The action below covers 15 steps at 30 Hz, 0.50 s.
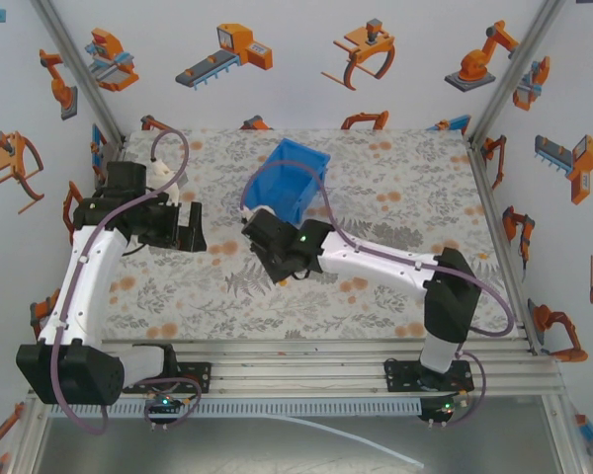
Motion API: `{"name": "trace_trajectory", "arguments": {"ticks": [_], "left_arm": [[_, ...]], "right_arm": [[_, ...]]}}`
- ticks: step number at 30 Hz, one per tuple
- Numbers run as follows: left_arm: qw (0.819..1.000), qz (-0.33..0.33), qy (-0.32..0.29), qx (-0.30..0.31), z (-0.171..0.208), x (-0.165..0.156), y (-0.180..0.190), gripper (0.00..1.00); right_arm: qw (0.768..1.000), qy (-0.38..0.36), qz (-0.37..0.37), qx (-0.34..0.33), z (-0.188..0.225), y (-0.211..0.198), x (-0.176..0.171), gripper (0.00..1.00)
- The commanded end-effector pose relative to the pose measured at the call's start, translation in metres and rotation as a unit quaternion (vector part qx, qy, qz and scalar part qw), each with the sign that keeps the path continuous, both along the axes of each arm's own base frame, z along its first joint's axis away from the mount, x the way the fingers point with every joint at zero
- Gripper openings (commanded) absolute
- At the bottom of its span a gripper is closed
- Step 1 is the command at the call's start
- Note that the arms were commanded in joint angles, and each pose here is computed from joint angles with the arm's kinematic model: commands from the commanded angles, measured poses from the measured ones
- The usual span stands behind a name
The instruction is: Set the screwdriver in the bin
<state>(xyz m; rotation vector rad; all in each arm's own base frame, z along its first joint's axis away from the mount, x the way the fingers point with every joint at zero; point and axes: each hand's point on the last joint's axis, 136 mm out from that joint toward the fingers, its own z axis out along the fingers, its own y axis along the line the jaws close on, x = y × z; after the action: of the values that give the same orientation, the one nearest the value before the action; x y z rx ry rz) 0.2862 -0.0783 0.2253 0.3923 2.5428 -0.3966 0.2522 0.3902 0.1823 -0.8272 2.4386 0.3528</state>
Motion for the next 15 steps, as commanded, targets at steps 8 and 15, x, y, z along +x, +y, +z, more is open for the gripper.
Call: {"name": "trace_trajectory", "arguments": {"ticks": [8, 15], "left_arm": [[0.999, 0.009, -0.007, -0.031, 0.010, -0.004, -0.003, 0.97], [0.999, 0.011, -0.006, -0.037, 0.010, -0.005, -0.003, 0.97]], "right_arm": [[0.998, -0.016, -0.064, 0.013, 0.028, -0.010, 0.101, 0.22], [0.991, -0.043, -0.124, 0.031, 0.038, -0.018, 0.162, 0.21]]}}
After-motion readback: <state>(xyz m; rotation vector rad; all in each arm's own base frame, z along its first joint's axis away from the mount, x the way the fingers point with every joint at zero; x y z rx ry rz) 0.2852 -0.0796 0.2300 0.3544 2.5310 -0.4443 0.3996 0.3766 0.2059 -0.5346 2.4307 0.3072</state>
